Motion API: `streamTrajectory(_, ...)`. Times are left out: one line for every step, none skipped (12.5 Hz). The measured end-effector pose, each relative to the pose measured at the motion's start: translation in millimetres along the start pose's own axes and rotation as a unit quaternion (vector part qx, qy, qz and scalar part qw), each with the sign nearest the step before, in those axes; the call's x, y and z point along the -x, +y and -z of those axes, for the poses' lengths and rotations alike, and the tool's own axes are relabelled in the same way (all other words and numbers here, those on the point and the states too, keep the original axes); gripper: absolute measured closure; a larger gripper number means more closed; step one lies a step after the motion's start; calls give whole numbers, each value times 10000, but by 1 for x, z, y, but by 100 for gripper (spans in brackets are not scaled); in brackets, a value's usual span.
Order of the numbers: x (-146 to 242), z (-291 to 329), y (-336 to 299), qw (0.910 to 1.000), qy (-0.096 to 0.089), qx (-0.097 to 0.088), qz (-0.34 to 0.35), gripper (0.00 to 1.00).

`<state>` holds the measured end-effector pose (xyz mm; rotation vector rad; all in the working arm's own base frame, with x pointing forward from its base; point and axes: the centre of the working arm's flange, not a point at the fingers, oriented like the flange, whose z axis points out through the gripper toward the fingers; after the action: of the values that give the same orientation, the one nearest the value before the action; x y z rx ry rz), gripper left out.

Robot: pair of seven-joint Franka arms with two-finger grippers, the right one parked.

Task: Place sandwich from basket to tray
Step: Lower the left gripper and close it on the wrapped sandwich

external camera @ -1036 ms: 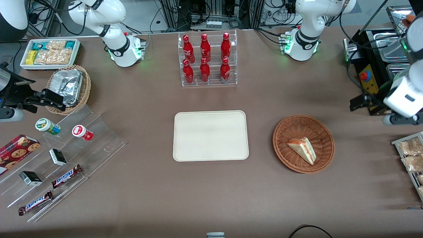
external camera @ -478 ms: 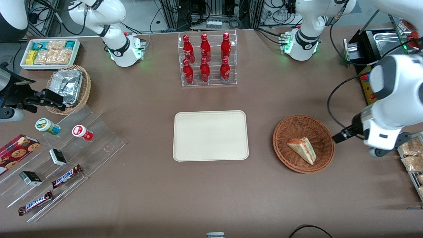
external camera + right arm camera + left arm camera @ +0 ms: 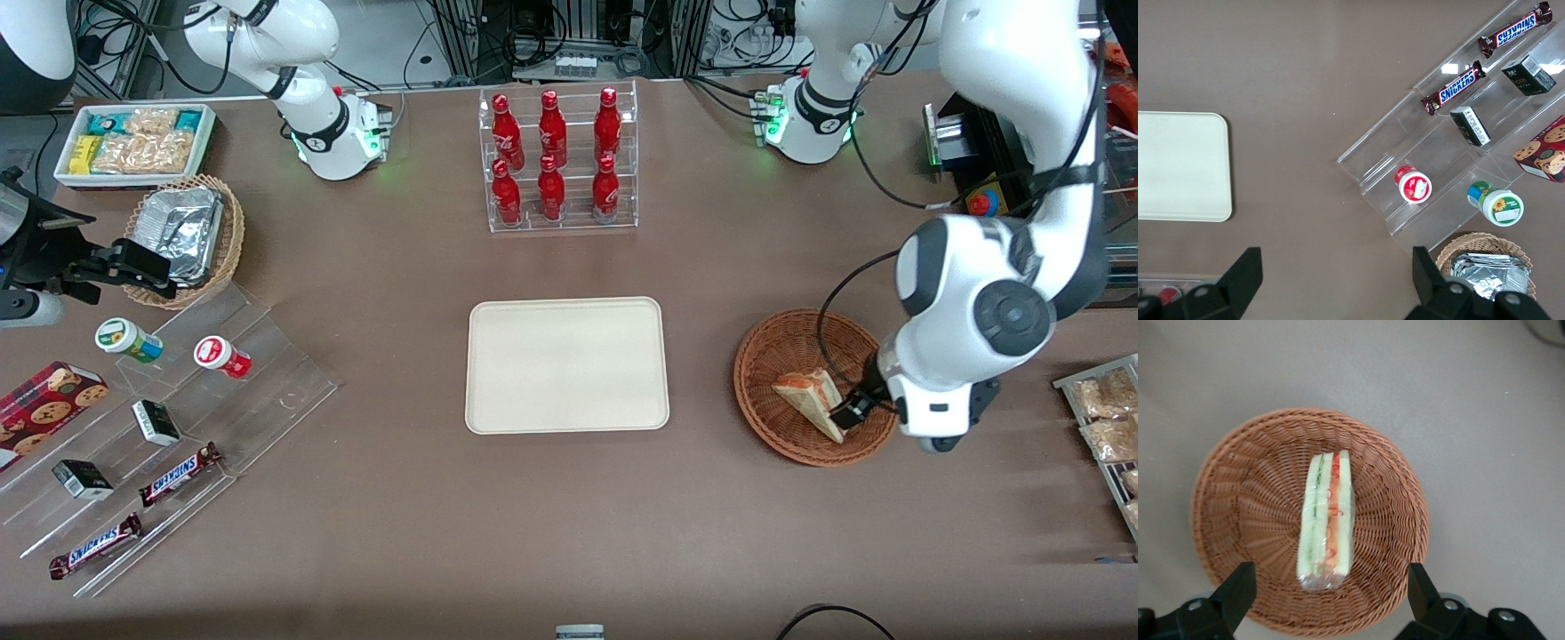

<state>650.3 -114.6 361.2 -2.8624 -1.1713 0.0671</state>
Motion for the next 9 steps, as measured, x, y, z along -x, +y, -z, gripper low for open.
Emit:
streamTrajectory(2,-15,4,9999,19,-104,5,0)
streamTrajectory(2,-27,7,9998,70,-200,31,0)
streamTrajectory(3,-34,9,9997,113,-229,54,0)
streamTrajectory(3,-39,10,9996,121,-254,63,0)
streamTrajectory(3,-45,9,9996,131,-261,62,0)
streamTrajectory(4,-49,8,9996,149,-235,58,0)
streamTrajectory(5,-53,7,9996,164,-206,55,0)
streamTrajectory(6,-57,7,9997,180,-175,48,0)
streamTrajectory(8,-63,6,9997,188,-153,36,0)
